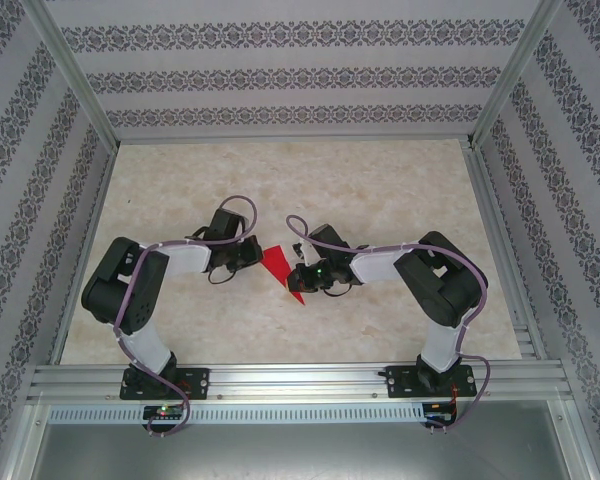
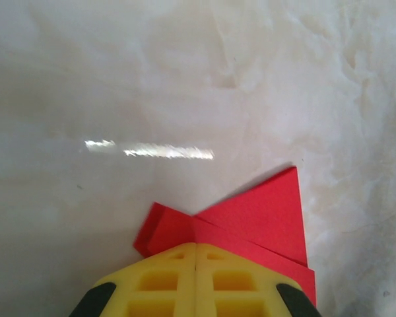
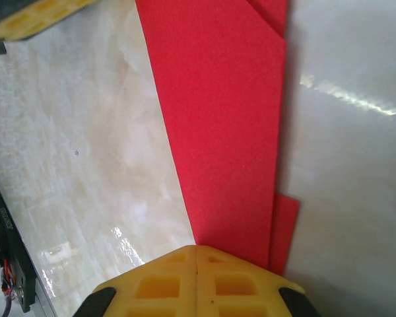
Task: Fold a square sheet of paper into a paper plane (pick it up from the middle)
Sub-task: Fold the wing for the fifth time at the center of the table, then turn over a paper plane at the center of the table.
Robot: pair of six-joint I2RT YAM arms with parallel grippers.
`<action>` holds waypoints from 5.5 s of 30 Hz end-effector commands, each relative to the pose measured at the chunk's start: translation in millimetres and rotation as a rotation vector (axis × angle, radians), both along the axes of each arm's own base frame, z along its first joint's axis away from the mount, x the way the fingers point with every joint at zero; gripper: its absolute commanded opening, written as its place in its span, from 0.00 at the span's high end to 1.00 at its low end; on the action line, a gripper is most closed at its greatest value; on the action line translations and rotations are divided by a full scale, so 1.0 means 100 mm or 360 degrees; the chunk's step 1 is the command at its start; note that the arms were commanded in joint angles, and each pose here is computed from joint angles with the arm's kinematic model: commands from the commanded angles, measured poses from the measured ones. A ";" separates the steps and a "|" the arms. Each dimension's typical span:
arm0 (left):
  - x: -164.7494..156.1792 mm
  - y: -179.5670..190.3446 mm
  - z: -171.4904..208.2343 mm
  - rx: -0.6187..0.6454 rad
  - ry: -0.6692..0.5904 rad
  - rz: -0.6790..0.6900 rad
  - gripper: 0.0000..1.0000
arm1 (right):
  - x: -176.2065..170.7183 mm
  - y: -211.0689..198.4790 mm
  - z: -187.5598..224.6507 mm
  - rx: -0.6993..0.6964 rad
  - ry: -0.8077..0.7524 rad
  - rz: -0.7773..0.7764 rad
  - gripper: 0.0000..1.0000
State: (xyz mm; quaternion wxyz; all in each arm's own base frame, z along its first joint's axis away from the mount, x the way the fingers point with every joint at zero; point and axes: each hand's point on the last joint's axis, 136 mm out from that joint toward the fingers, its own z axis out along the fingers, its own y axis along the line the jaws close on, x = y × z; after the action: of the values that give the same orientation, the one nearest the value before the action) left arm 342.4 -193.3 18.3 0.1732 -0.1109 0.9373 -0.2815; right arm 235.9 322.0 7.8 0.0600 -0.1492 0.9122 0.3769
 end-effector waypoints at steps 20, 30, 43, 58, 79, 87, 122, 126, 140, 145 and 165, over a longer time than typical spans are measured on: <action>-0.17 -0.50 0.57 -0.0133 -0.0255 -0.0181 0.99 | -0.55 -0.30 -0.55 -0.0307 0.0361 -0.0068 0.97; -0.16 -0.44 0.12 0.0031 -0.0113 -0.0168 0.99 | -0.44 -0.27 -0.39 -0.0251 0.0291 -0.0103 0.97; -0.28 -0.34 -0.24 0.0127 -0.0004 -0.0182 1.00 | -0.08 0.07 0.13 -0.0100 -0.0032 -0.0019 0.94; -0.31 -0.33 -0.32 0.0144 0.0018 -0.0193 1.00 | 0.24 0.24 0.09 -0.0094 -0.0080 -0.0040 0.94; -0.32 -0.21 -0.46 0.0248 0.0096 -0.0125 1.00 | -0.77 -0.44 -0.23 -0.0260 0.0160 0.0087 0.95; -0.21 -0.35 -0.19 0.0160 0.0025 -0.0159 0.95 | -0.64 -0.48 0.10 -0.0186 0.0003 0.0002 0.92; -0.39 -0.73 0.37 0.1158 0.0190 -0.0131 0.41 | 0.79 -1.65 0.62 -0.0250 -0.0400 -0.0891 0.08; -0.41 -0.70 0.35 0.1169 0.0206 -0.0117 0.45 | 0.79 -1.63 0.63 -0.0240 -0.0393 -0.0883 0.08; -0.44 -0.62 0.39 0.1164 0.0200 -0.0040 0.69 | 0.79 -1.65 0.61 -0.0243 -0.0373 -0.0896 0.10; -0.45 -0.60 0.38 0.1168 0.0198 -0.0022 0.89 | 0.79 -1.66 0.60 -0.0246 -0.0371 -0.0898 0.10; -0.28 -1.13 1.39 0.0234 -0.0480 -0.0210 1.00 | 0.77 -1.67 0.91 -0.0020 -0.0416 -0.0975 0.18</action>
State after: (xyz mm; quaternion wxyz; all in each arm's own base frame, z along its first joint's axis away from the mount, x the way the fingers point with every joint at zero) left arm 303.8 -284.2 152.5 0.2795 -0.0123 0.9447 -0.1711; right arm 311.1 147.3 81.4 0.2684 0.0910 0.9178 0.2781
